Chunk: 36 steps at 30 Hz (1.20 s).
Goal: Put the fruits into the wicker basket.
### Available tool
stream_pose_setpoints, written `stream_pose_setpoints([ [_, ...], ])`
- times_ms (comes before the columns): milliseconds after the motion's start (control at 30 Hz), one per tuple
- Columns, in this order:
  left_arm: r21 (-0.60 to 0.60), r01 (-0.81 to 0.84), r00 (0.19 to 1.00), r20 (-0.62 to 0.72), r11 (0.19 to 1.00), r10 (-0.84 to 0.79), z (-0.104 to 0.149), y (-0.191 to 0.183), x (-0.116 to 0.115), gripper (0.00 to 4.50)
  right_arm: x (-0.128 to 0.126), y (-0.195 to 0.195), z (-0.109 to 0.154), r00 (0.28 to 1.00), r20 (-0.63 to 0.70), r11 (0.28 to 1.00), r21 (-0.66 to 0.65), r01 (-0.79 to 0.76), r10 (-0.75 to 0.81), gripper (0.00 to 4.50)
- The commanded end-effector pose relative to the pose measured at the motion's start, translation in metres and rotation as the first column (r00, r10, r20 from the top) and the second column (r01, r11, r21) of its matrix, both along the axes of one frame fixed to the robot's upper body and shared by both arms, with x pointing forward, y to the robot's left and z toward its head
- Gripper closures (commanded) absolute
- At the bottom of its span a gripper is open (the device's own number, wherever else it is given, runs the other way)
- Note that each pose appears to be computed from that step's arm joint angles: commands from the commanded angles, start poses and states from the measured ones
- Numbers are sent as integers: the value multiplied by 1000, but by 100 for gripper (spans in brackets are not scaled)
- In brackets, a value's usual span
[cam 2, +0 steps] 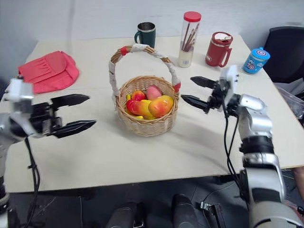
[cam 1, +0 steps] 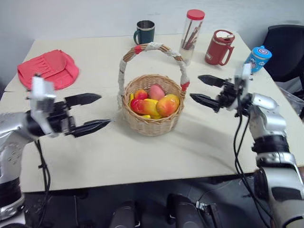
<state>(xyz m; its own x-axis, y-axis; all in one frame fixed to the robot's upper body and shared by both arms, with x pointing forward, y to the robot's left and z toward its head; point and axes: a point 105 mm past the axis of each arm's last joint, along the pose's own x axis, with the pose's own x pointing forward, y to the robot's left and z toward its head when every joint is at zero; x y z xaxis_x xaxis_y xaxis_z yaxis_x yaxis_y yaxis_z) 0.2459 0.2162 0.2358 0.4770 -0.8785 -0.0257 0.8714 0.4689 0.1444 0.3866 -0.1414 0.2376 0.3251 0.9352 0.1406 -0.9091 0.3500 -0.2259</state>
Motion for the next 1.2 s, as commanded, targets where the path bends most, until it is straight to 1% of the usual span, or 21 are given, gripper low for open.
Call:
stream_pose_setpoints([
  [33,27,-9,1000,19,1000,9,-1,4,-19,2,-1,13,2,995,8,993,-55,-102,103,19],
  [100,10,-29,999,17,1000,29,-2,4,-22,0,-3,22,3,987,-11,986,-60,-158,158,50],
  [133,2,-33,999,16,999,33,-3,3,-23,0,-3,26,4,984,-11,982,-50,-179,179,78],
  [233,-7,-47,999,21,999,47,-4,1,-24,0,-4,31,7,977,-5,977,-38,-211,211,174],
  [333,-2,-46,999,16,999,46,-8,-3,-22,0,-10,29,1,971,-9,970,-47,-238,238,276],
  [400,3,-38,999,18,999,38,-9,-7,-18,0,-14,23,-3,972,-9,971,-49,-234,234,339],
  [467,-31,-32,998,44,999,34,-6,-12,-10,0,-21,13,-1,980,13,980,-29,-199,199,406],
  [500,-46,-32,998,55,998,35,-5,-14,-7,0,-24,9,1,983,23,983,-22,-184,185,431],
  [633,-79,-16,997,74,997,22,-6,-23,6,0,-37,-18,11,995,100,999,38,-10,7,430],
  [667,-81,-17,997,74,997,23,-7,-23,9,0,-41,-30,15,991,117,996,72,57,-65,430],
  [733,-80,-17,997,72,997,23,-9,-22,13,0,-47,-45,20,978,132,983,115,146,-161,430],
  [800,-67,-13,997,69,998,17,-9,-21,19,0,-54,-72,24,936,142,939,178,296,-322,430],
  [867,-49,-2,997,71,999,5,-8,-21,26,0,-57,-97,21,871,139,873,213,439,-472,430],
  [933,-32,14,997,73,999,-12,-8,-23,32,0,-55,-114,14,800,128,802,226,552,-587,430],
  [1033,-22,35,996,78,999,-33,-8,-26,37,0,-51,-124,4,733,117,736,229,637,-671,430],
  [1133,-17,48,996,80,999,-47,-8,-29,39,0,-48,-129,-5,693,114,699,214,683,-712,430],
  [1200,-13,52,995,80,999,-51,-9,-30,39,0,-46,-130,-9,684,109,690,205,695,-721,430],
])
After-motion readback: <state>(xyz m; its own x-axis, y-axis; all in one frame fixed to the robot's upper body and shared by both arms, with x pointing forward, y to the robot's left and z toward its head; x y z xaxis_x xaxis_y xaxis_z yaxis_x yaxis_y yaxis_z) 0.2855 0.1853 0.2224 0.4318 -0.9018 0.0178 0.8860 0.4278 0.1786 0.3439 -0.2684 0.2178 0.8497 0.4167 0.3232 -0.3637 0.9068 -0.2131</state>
